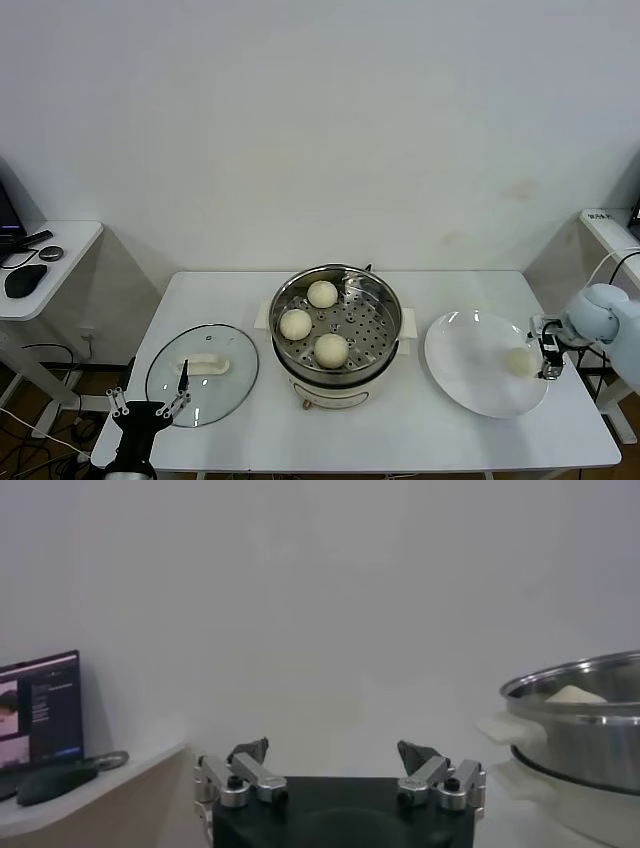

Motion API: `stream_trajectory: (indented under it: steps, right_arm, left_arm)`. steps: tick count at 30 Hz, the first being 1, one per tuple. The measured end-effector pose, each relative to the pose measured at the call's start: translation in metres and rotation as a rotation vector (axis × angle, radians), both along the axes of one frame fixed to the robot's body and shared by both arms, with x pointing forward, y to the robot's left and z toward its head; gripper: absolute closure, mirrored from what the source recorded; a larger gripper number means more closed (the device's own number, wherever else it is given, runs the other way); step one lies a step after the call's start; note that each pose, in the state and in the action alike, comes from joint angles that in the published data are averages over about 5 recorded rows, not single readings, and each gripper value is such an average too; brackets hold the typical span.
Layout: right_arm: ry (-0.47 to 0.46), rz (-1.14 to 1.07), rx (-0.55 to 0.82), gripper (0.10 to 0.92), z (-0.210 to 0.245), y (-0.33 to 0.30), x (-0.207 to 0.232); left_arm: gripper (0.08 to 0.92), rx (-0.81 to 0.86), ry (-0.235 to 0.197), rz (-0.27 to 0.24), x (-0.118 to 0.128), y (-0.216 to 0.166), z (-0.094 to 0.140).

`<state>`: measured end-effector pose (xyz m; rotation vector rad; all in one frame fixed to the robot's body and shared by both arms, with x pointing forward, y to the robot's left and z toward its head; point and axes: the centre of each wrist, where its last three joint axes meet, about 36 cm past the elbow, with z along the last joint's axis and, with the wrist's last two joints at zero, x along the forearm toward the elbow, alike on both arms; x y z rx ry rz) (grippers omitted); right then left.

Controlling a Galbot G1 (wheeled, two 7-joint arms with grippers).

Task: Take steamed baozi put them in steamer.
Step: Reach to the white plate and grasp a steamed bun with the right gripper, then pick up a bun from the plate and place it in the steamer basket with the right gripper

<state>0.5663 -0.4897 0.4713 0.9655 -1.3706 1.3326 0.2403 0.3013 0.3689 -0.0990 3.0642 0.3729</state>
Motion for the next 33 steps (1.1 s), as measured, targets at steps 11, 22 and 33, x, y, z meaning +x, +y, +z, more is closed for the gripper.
stream_trajectory:
  steps: [11,22,33]
  right_arm:
    - [0.014,-0.018,-0.002,0.347,-0.015,0.004,0.004]
    - [0.010,-0.023,0.002,0.517,-0.011,0.006,0.008]
    - [-0.035,-0.023,0.023,0.634,0.031,0.018,0.011]
  left_arm:
    - [0.177,0.001,0.001,0.002,-0.001,0.001,-0.001]
    - [0.177,-0.003,-0.004,-0.001,-0.002,-0.001,0.000]
    - [0.177,-0.006,-0.012,-0.010,-0.002,-0.004,0.002]
